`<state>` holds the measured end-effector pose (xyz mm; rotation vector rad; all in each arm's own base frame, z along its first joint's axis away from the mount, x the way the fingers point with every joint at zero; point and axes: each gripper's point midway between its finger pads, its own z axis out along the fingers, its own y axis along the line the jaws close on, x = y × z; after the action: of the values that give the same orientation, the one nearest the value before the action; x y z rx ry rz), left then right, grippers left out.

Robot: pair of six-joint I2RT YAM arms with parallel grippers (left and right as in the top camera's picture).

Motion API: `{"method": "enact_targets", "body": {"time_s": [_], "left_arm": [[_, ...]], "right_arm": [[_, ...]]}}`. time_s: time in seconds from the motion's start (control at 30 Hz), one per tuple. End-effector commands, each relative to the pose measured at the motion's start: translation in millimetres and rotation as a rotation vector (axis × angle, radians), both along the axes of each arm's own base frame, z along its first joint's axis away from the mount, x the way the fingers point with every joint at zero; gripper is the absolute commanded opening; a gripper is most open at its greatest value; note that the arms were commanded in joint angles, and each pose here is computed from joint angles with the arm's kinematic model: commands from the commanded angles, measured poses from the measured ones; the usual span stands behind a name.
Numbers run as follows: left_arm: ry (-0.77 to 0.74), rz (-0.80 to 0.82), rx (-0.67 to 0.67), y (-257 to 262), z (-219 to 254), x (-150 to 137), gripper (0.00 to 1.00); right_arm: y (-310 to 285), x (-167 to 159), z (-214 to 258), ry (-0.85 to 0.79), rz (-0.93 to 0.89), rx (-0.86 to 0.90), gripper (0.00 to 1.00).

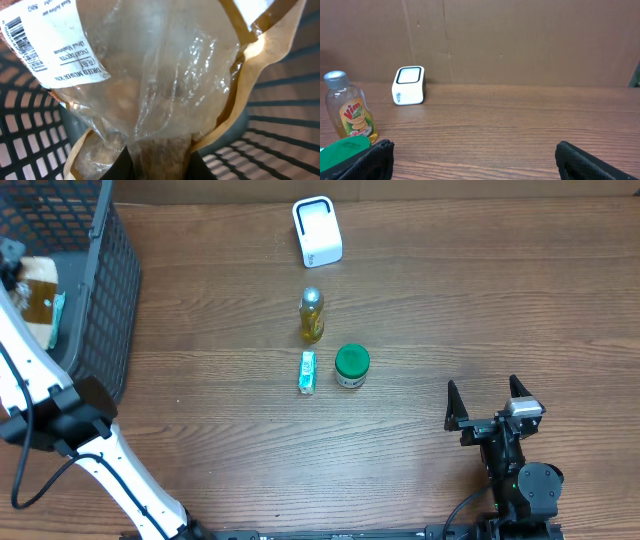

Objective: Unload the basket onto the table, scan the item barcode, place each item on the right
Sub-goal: 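Lift the mushroom bag out of the basket toward the table center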

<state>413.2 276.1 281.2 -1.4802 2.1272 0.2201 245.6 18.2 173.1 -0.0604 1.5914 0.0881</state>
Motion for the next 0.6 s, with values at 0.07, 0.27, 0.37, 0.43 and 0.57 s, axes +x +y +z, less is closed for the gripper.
{"method": "enact_targets", "body": {"time_s": [0.07, 0.27, 0.37, 0.43, 0.57], "left_arm": [[-0.237, -0.219, 0.001, -39, 72, 6, 0.04], [-0.336, -0.351, 0.001, -77, 114, -4, 0.04], [-0.351, -0.413, 0.002, -98, 124, -7, 0.04], [-0.366, -0.492, -0.003, -115, 130, -4, 0.04], [-0.404, -0.662, -0.057, -159, 134, 8, 0.04]], "right_arm": [[1, 0, -4, 0.004, 0.003, -0.001, 1.0], [1, 0, -4, 0.004, 0.003, -0.001, 1.0], [1, 0, -4, 0.004, 0.003, -0.001, 1.0], [1, 0, -4, 0.004, 0.003, -0.001, 1.0], [1, 0, -4, 0.004, 0.003, -0.001, 1.0]]}}
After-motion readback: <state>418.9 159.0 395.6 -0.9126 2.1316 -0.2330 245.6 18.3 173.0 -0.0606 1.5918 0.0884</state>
